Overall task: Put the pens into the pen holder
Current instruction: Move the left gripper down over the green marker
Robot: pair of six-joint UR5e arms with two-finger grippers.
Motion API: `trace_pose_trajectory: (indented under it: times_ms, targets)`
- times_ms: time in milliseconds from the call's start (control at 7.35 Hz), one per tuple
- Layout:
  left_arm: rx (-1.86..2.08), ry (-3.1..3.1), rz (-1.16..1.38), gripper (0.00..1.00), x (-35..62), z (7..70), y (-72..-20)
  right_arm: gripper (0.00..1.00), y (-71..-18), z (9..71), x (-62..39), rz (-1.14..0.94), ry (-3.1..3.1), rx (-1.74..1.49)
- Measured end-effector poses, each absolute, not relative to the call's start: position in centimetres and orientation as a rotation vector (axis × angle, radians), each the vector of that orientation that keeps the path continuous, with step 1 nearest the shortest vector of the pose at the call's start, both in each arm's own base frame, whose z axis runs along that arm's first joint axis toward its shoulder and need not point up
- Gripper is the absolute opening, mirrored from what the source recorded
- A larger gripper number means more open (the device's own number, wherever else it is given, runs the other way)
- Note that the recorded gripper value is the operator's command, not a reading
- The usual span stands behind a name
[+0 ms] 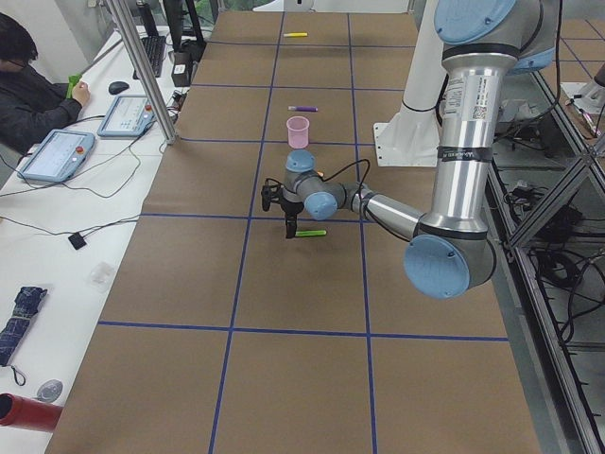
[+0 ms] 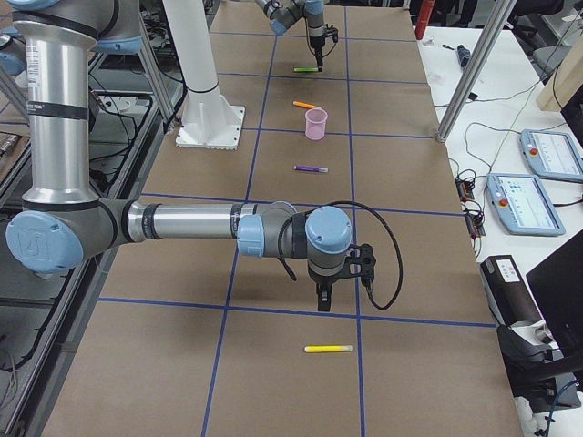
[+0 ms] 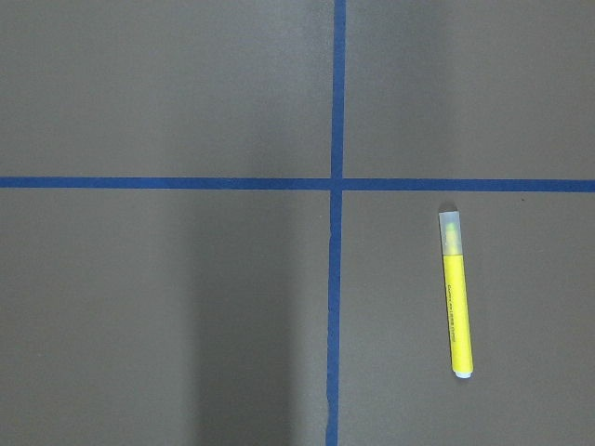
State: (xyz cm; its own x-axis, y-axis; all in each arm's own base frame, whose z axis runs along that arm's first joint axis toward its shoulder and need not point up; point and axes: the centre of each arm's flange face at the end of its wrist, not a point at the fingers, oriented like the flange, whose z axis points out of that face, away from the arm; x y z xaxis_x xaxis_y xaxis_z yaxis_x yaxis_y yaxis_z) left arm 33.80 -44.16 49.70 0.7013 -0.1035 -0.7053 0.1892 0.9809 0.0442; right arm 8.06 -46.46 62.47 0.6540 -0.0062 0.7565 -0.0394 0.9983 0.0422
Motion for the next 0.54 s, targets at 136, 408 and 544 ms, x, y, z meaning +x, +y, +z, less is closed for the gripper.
trace_pose_trajectory:
  times_ms: [136, 408, 544]
  targets:
    - [0.115, 0.775, -0.164, 0.82, 33.77, 49.83, -44.1, 1.0, -46.47, 62.45, 8.05, 0.019, -0.859, 0.057]
    - [0.11, 0.771, -0.162, 0.76, 33.9, 50.09, -44.03, 1.0, -46.46, 62.46, 8.05, 0.019, -0.859, 0.057]
    - [0.106, 0.766, -0.162, 0.76, 33.99, 50.34, -44.02, 1.0, -46.45, 62.47, 8.05, 0.019, -0.859, 0.056]
